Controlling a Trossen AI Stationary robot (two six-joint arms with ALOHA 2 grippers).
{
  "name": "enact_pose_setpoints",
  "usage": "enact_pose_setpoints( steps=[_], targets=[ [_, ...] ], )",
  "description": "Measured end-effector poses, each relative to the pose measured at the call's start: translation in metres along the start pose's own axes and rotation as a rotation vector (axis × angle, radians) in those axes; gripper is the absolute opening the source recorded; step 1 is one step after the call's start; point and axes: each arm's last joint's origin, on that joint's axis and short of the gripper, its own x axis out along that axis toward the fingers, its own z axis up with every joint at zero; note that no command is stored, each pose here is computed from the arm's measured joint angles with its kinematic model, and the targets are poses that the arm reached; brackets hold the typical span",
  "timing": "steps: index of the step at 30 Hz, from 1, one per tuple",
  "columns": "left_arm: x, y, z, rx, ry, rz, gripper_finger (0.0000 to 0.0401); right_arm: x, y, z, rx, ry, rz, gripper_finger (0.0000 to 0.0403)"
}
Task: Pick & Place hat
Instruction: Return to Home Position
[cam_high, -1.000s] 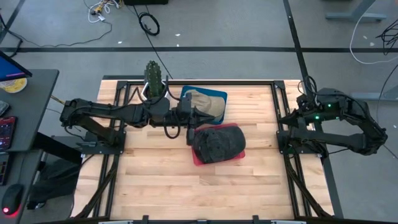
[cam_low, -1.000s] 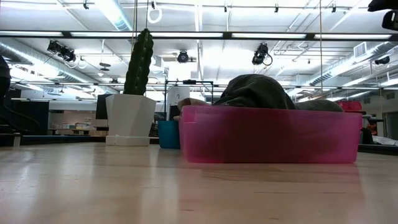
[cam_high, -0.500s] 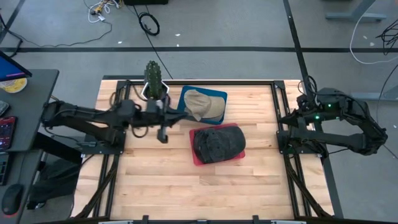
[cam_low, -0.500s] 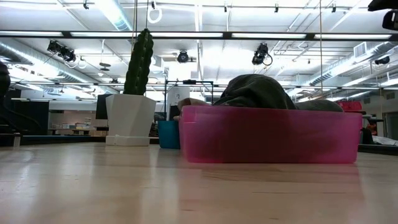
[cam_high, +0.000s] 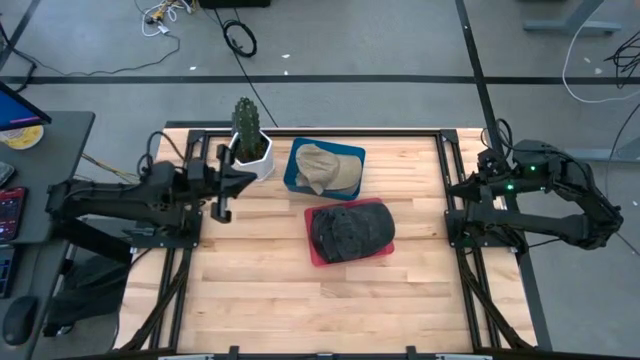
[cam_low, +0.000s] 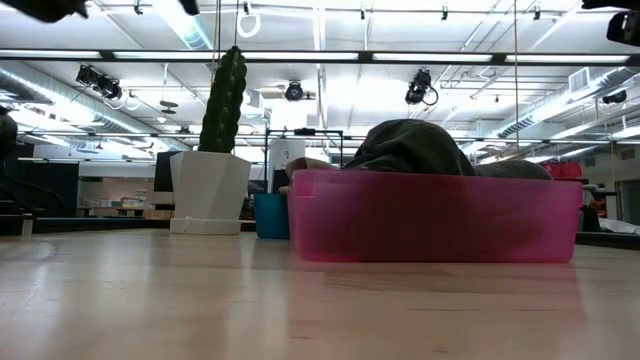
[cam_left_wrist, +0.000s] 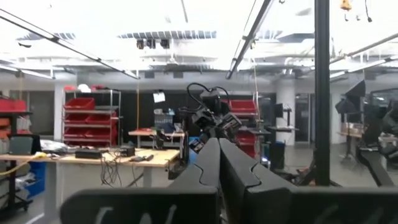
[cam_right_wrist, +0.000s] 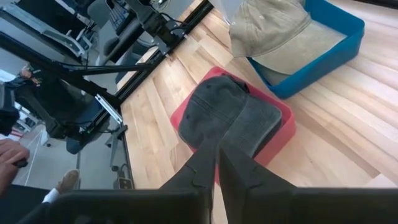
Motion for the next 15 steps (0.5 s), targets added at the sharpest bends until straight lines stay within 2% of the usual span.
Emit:
enact_pose_setpoints(
  steps=[9, 15],
  targets=[
    [-0.048, 0.004, -0.034, -0.047, -0.114, 0.006, 0.0001, 0.000, 0.000, 0.000, 0.000, 0.001, 0.000, 0.0023],
    [-0.066, 0.005, -0.055, -0.047, -0.139, 0.005, 0.0001, 0.000, 0.000, 0.000, -0.008, 0.002, -0.002, 0.0023]
  ],
)
